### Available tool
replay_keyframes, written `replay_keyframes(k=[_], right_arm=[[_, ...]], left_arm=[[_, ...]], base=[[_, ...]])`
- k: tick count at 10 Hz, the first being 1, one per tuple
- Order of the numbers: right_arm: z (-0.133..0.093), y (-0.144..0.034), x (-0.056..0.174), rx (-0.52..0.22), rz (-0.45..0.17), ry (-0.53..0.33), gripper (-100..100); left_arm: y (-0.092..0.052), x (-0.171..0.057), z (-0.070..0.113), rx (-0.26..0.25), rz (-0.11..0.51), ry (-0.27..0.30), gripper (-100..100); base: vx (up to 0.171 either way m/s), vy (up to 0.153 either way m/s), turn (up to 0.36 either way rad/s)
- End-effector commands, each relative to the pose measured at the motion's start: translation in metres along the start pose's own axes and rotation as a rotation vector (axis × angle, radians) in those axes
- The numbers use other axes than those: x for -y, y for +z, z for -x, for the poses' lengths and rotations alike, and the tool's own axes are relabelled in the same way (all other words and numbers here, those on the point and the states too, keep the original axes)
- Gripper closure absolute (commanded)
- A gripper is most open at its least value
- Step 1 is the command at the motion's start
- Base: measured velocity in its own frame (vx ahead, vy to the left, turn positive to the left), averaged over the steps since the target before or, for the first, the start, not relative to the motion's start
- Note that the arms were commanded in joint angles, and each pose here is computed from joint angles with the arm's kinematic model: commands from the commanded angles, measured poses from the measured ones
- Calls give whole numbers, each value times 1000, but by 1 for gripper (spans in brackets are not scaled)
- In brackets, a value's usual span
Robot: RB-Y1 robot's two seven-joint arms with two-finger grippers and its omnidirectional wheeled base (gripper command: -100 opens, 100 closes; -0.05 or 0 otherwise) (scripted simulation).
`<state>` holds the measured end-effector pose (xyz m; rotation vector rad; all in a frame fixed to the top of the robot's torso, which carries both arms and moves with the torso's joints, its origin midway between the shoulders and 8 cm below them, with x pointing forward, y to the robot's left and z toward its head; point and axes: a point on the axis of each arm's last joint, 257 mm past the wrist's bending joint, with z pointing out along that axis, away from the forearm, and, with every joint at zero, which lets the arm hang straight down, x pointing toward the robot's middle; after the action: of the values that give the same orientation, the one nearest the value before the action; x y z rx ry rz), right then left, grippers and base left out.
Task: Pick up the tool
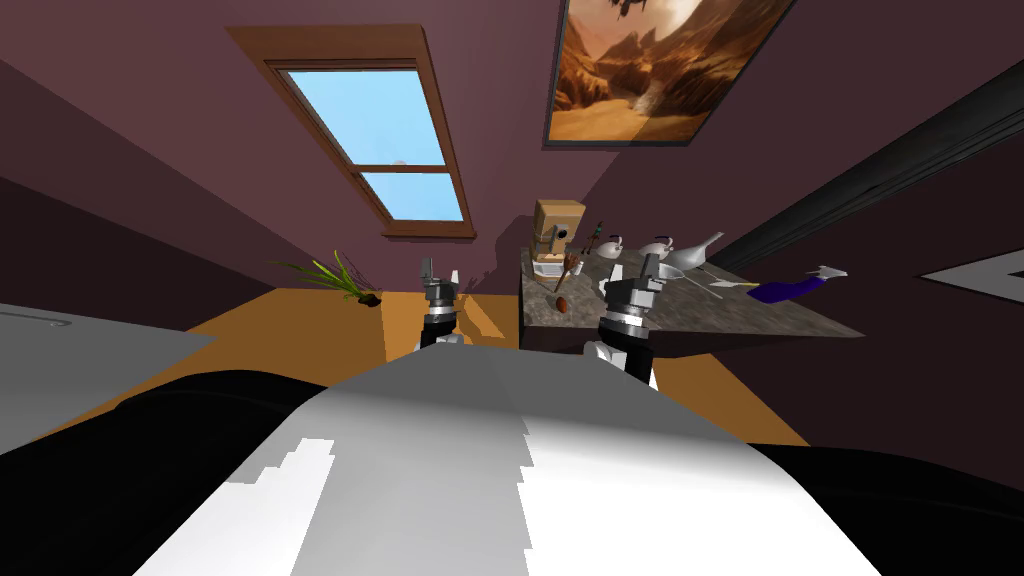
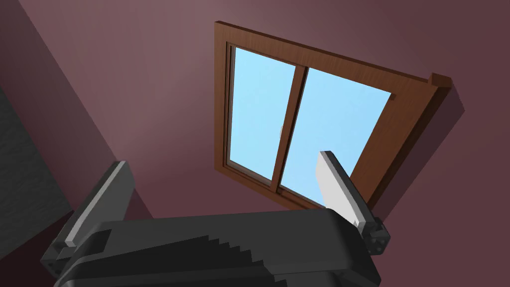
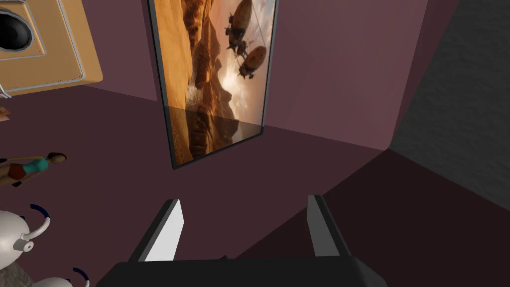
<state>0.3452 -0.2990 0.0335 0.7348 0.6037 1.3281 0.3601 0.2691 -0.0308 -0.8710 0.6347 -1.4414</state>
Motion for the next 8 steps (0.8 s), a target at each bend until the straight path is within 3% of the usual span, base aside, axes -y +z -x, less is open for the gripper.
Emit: replay_keyframes(k=[1,5,8], right_arm=[[-2,1,7,-27,-18,4,-100],[5,2,45,-47,-114,78,-100],[14,3,71,-28,-177,146,-100]], left_arm=[[0,0,0,0,0,0,0],[0,0,0,0,0,0,0],[0,0,0,0,0,0,0]], base=[[-72,-2,-15],[-159,28,-10],[-71,35,0]])
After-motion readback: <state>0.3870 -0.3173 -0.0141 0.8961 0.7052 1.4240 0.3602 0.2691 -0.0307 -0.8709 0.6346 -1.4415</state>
